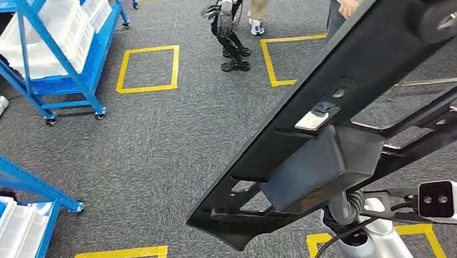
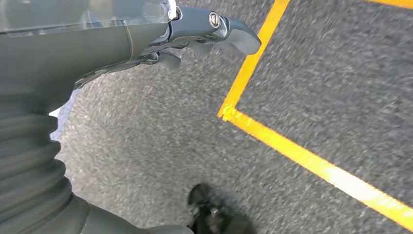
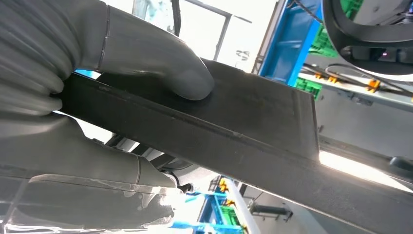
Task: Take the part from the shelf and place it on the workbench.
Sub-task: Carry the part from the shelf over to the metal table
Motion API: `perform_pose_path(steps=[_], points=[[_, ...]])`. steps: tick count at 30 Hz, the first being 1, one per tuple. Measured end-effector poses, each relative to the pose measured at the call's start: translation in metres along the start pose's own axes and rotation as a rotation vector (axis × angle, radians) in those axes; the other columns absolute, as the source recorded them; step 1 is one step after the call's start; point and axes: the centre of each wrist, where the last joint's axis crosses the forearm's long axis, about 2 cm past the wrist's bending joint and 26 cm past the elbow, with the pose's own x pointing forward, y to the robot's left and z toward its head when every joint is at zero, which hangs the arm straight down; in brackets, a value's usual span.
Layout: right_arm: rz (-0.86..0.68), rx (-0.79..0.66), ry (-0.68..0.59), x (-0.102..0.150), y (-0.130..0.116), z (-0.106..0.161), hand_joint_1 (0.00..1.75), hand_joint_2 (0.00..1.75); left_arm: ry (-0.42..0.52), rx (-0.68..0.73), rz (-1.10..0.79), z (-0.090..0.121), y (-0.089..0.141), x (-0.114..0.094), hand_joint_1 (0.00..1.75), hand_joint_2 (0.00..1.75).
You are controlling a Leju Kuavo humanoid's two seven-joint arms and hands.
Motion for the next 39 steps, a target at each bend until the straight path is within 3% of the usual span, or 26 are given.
perform_pose_path(steps=[39], points=[[-0.007,-0.033,0.026,-0.0080,-0.0042,0.0040,1.75,1.75,0.006,-0.004,0.023,0.0025,-0.0043,-0.0028,0.00,1.75]])
